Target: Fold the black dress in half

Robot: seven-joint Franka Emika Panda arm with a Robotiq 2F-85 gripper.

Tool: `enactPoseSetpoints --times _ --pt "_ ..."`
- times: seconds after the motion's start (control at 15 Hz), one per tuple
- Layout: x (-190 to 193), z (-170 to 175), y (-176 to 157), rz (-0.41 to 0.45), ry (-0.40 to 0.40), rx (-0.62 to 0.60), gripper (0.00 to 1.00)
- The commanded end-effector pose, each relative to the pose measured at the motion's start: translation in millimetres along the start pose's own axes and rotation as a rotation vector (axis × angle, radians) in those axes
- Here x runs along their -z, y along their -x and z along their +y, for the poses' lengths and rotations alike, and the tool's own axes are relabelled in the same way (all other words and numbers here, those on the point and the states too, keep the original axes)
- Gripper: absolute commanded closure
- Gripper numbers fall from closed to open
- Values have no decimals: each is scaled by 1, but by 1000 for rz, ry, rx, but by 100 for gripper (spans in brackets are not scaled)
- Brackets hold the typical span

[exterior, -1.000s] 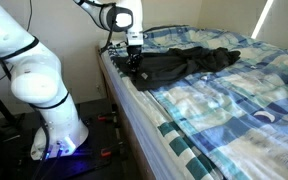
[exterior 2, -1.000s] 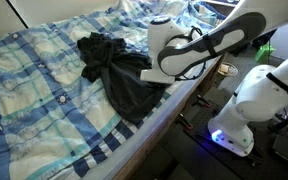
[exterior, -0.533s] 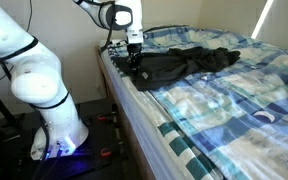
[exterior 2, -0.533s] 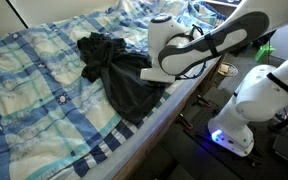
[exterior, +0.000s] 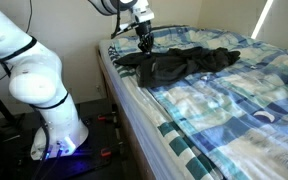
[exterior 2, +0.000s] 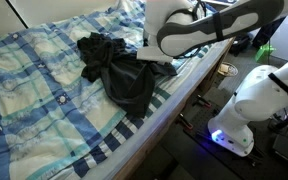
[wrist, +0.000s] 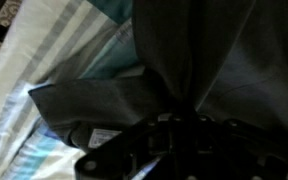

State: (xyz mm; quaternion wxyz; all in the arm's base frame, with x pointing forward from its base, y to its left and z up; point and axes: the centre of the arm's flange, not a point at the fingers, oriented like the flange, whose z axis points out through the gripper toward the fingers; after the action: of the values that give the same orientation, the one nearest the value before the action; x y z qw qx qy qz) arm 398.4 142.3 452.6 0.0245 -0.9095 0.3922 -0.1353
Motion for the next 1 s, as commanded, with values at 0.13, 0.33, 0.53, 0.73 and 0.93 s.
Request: enactPoseSetpoints --times 0.13,0.33,0.53,0.73,0.93 --pt "16 -51 -34 14 -65 127 99" --pt "25 -76 -46 30 -82 192 99" --pt "29 -82 -49 42 -100 237 99" --pt "27 -76 -41 25 -84 215 94" --pt "27 -76 -41 25 -84 215 94"
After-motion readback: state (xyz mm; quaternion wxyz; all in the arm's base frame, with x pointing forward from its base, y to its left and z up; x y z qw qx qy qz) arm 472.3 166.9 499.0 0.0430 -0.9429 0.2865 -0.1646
